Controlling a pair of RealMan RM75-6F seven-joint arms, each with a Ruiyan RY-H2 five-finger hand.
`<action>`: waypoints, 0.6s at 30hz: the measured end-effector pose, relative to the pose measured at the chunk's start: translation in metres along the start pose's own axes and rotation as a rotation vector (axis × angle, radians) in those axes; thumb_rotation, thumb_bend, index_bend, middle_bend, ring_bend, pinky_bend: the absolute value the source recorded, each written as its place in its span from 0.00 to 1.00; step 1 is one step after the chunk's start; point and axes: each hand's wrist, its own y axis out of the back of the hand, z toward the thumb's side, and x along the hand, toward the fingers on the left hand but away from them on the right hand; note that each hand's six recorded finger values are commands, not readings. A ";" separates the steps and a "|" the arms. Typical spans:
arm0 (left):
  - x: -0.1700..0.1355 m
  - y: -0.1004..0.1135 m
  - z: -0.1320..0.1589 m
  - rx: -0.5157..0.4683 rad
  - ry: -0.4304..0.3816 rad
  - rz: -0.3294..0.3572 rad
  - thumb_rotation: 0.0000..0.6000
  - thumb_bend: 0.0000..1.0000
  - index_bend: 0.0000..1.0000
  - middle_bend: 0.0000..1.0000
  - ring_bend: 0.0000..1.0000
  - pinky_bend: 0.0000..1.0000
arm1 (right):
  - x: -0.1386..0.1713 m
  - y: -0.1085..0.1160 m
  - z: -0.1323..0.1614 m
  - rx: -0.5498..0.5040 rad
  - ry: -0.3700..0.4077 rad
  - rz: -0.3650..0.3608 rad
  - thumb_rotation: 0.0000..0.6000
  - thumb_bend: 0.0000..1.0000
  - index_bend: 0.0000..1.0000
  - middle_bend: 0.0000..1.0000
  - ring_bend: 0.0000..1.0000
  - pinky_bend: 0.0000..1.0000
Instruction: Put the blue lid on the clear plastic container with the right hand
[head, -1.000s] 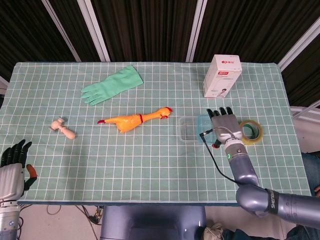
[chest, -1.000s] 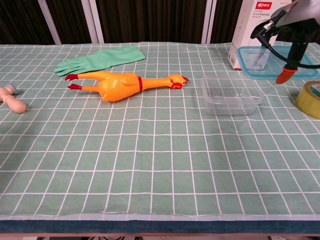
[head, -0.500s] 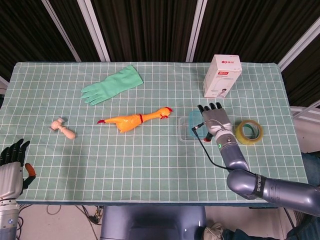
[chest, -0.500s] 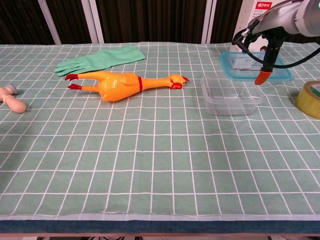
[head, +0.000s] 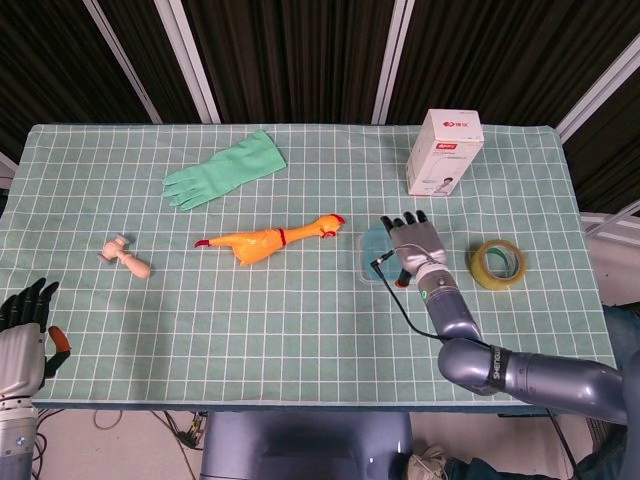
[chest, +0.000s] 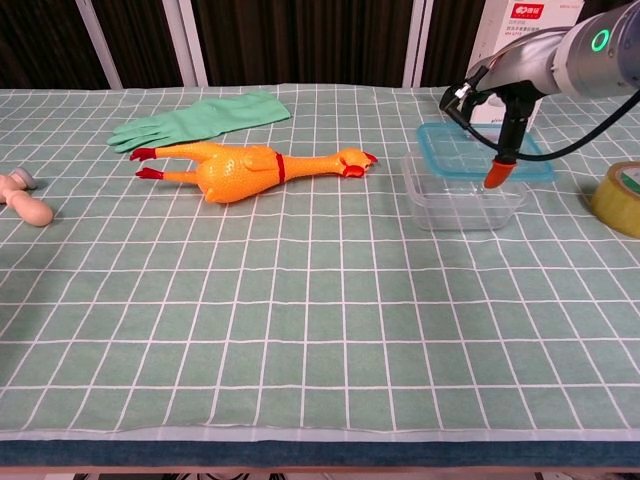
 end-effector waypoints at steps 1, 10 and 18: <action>0.000 0.000 0.000 0.000 0.001 -0.001 1.00 0.79 0.09 0.00 0.00 0.00 | -0.001 -0.001 0.002 -0.004 0.002 -0.001 1.00 0.12 0.05 0.43 0.07 0.00; 0.001 0.000 -0.001 -0.003 0.008 -0.004 1.00 0.79 0.09 0.00 0.00 0.00 | -0.007 -0.011 0.014 -0.006 0.011 0.004 1.00 0.12 0.05 0.43 0.07 0.00; 0.002 0.000 -0.002 -0.006 0.013 -0.005 1.00 0.79 0.09 0.00 0.00 0.00 | -0.014 -0.015 0.019 0.003 -0.003 -0.001 1.00 0.12 0.05 0.43 0.07 0.00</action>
